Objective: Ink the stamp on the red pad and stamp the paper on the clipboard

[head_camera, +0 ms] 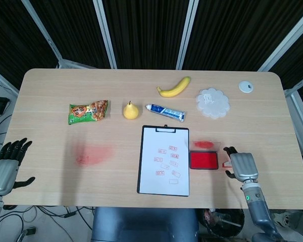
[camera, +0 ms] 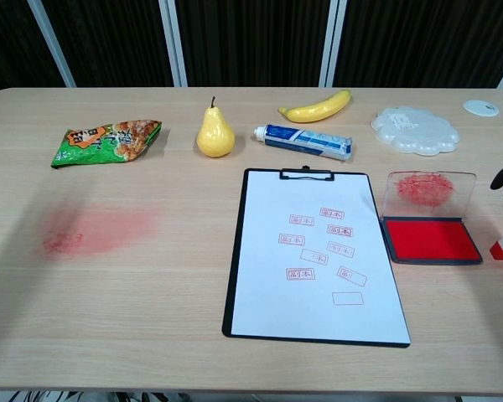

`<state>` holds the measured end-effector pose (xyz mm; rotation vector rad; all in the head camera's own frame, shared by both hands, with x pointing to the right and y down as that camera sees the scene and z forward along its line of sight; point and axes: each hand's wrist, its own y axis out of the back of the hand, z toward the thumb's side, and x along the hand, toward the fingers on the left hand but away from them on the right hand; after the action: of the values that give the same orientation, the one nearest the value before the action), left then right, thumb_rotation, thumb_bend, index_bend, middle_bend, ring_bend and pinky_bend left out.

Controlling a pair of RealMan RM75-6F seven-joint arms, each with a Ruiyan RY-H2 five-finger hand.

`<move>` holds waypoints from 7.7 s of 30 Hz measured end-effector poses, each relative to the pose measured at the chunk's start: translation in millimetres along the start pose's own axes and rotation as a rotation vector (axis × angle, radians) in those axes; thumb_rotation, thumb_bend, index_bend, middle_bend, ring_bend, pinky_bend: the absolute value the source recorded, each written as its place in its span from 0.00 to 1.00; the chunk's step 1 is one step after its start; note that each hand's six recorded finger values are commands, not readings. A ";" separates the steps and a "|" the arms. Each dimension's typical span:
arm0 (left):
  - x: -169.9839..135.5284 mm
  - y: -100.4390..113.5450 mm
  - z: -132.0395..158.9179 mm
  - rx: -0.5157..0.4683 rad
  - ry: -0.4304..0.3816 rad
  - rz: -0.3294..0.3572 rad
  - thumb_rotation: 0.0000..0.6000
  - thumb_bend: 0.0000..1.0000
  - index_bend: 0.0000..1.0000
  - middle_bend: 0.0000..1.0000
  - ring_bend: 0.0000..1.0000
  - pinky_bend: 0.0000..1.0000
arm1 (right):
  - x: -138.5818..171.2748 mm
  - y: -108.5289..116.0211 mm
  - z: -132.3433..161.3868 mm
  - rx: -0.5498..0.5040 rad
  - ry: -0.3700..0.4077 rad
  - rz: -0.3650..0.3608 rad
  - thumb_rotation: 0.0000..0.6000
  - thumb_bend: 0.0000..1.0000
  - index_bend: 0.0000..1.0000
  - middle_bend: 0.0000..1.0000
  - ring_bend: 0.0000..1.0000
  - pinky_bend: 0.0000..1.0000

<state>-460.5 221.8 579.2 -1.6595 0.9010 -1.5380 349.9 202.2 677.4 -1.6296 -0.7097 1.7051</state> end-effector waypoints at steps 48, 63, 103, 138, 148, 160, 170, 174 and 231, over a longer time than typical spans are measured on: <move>4.1 -3.1 -3.1 0.002 0.031 -0.025 1.00 0.02 0.00 0.00 0.00 0.00 | -17.7 -24.6 -5.7 0.019 -0.029 0.036 1.00 0.41 0.49 0.48 0.83 0.84; 4.0 -3.3 -3.2 0.002 0.032 -0.026 1.00 0.02 0.00 0.00 0.00 0.00 | -17.7 -23.8 -5.4 0.017 -0.026 0.028 1.00 0.43 0.53 0.51 0.83 0.85; 3.7 -3.0 -2.9 -0.012 0.025 -0.040 1.00 0.02 0.00 0.00 0.00 0.00 | -8.9 14.8 44.2 -0.204 0.167 -0.081 1.00 0.75 0.90 0.85 0.88 0.88; 4.8 -3.4 -5.0 -0.034 0.030 -0.065 1.00 0.02 0.00 0.00 0.00 0.00 | -39.0 -10.0 105.5 -0.158 0.166 -0.032 1.00 0.75 0.91 0.87 0.88 0.88; 5.2 -4.0 -5.0 -0.033 0.034 -0.068 1.00 0.02 0.00 0.00 0.00 0.00 | -44.5 -11.4 102.5 -0.137 0.140 -0.025 1.00 0.75 0.91 0.87 0.88 0.87; 5.2 -3.8 -4.9 -0.037 0.035 -0.070 1.00 0.02 0.00 0.00 0.00 0.00 | -45.7 -2.4 102.1 -0.127 0.123 -0.033 1.00 0.75 0.91 0.87 0.88 0.88; 5.0 -3.7 -4.9 -0.036 0.034 -0.070 1.00 0.02 0.00 0.00 0.00 0.00 | -49.7 1.4 92.7 -0.104 0.083 -0.036 1.00 0.75 0.91 0.87 0.88 0.88; 5.1 -3.8 -4.8 -0.036 0.034 -0.071 1.00 0.02 0.00 0.00 0.00 0.00 | -50.3 -6.0 86.4 -0.092 0.062 -0.017 1.00 0.75 0.91 0.87 0.88 0.88; 4.5 -3.9 -4.9 -0.035 0.035 -0.073 1.00 0.04 0.00 0.00 0.00 0.00 | -32.6 -27.5 64.5 -0.121 0.014 0.037 1.00 0.75 0.91 0.87 0.88 0.88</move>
<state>-465.0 219.9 585.2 -1.7124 0.8985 -1.6130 288.4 198.2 724.0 -1.7455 -0.7941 1.7038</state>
